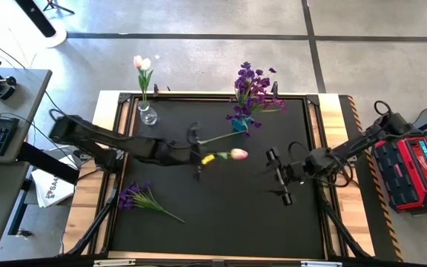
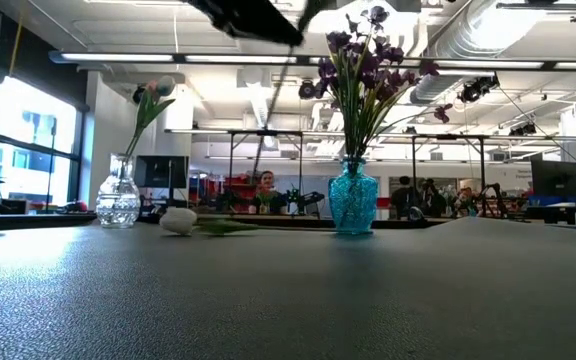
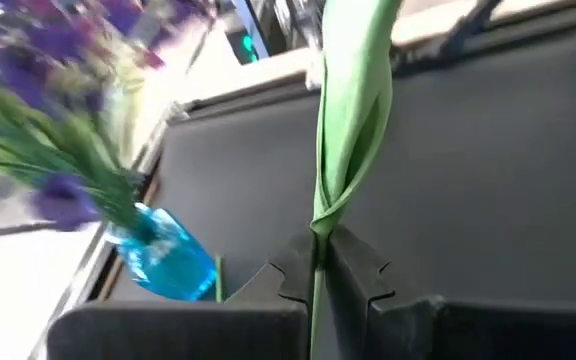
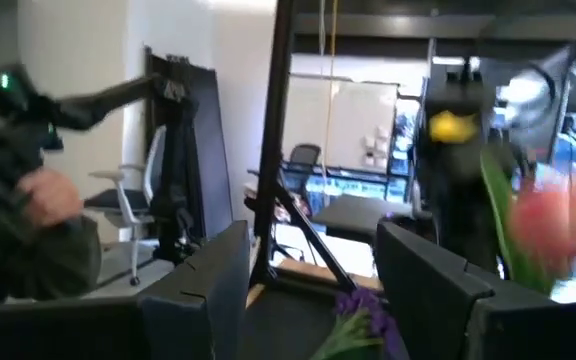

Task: Sort flowers into vase by color
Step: Put the pink tulip into the transparent vase

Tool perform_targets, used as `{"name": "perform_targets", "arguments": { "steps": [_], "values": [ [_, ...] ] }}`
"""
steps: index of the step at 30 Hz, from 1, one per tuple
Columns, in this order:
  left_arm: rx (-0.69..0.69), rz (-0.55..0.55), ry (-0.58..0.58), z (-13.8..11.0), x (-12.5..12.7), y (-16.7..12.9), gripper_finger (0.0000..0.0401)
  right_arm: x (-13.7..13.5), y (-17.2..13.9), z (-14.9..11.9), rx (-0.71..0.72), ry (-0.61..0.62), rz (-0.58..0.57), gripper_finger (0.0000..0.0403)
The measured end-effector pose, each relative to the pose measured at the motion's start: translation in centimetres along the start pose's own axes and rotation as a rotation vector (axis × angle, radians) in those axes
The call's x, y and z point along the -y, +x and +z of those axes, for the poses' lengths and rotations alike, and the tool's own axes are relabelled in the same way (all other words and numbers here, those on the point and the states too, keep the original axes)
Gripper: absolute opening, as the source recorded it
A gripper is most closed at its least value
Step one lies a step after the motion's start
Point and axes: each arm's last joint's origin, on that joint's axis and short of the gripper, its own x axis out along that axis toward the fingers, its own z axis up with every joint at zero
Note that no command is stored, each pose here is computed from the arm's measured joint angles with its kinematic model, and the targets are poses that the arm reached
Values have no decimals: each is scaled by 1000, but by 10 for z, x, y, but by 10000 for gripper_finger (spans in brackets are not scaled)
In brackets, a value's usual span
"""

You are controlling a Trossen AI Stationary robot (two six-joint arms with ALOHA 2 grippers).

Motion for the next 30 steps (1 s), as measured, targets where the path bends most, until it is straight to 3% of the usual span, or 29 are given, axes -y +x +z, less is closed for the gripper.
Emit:
{"name": "perform_targets", "arguments": {
  "steps": [3,6,12,15,21,30],
  "values": [
    [52,28,-26,1,-13,-27,3,-4,0,-1,-18,3,-8,193],
    [98,140,-72,-3,-29,-58,3,-7,0,-2,-24,4,-8,193],
    [55,590,-151,-28,-62,-107,3,-8,0,-2,-26,-11,-8,193],
    [21,748,-173,-41,-79,-121,3,-6,0,-2,-27,-13,-17,193],
    [3,889,-239,-55,-110,-135,3,-4,0,-2,-40,-14,-87,193],
    [-8,1046,-354,-69,-144,-151,3,-4,-1,-3,-48,-9,-90,193]
  ]
}}
